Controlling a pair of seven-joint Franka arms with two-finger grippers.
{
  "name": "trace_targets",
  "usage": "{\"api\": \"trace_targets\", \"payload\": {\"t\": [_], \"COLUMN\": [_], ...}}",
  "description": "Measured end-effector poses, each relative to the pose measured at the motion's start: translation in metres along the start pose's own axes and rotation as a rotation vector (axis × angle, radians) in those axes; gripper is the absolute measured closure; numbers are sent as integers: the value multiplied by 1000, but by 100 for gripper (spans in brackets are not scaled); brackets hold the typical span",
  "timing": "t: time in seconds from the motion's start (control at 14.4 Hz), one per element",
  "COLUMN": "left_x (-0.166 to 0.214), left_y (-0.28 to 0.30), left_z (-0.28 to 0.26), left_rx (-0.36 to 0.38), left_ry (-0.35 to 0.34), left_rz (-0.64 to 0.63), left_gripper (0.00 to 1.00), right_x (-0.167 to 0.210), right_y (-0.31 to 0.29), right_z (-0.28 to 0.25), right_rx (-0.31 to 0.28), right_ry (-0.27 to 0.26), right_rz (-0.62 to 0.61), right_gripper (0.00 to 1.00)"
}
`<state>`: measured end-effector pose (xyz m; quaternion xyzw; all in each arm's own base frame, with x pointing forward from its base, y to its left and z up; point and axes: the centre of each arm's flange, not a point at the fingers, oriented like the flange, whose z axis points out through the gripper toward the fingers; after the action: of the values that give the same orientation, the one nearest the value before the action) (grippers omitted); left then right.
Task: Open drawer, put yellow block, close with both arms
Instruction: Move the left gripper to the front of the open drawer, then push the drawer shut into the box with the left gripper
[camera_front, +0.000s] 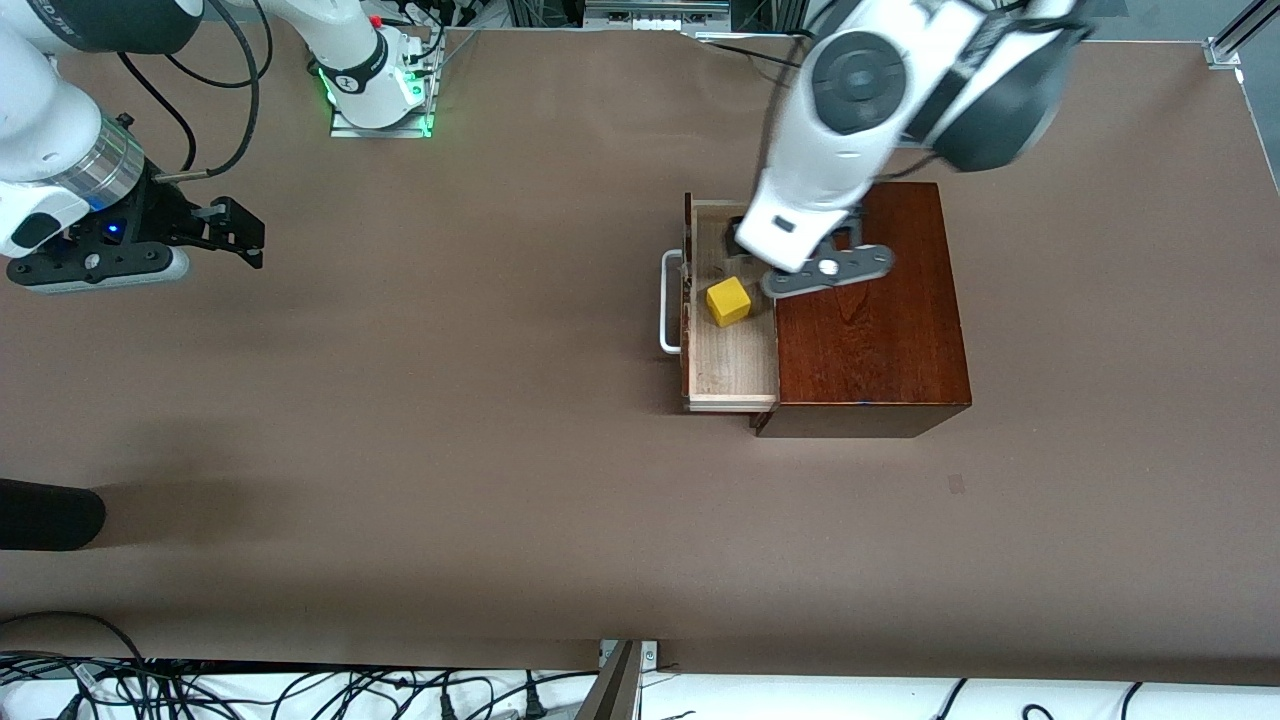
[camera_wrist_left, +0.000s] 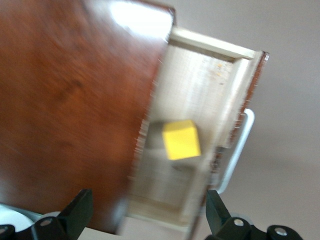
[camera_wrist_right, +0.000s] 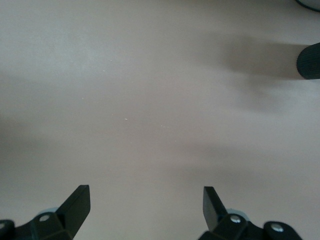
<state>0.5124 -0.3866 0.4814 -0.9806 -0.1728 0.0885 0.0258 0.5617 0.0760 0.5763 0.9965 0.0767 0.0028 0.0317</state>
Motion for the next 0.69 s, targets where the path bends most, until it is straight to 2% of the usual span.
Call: {"api": "trace_targets", "payload": {"t": [0.49, 0.62, 0.69], "left_x": [-70, -80, -81], "left_y": [110, 128, 133], "left_z": [80, 106, 116], "left_rx": [-46, -40, -35], "left_ry": [-20, -29, -32], "left_rz": [-417, -486, -498], "left_gripper": [0, 16, 29], "right_x": [13, 15, 15], "right_y": [11, 14, 15], "right_z": [23, 27, 30], "right_rx": [-27, -30, -32], "right_ry": [-9, -17, -23], "right_rz": [29, 35, 37], "right_gripper": [0, 0, 0]}}
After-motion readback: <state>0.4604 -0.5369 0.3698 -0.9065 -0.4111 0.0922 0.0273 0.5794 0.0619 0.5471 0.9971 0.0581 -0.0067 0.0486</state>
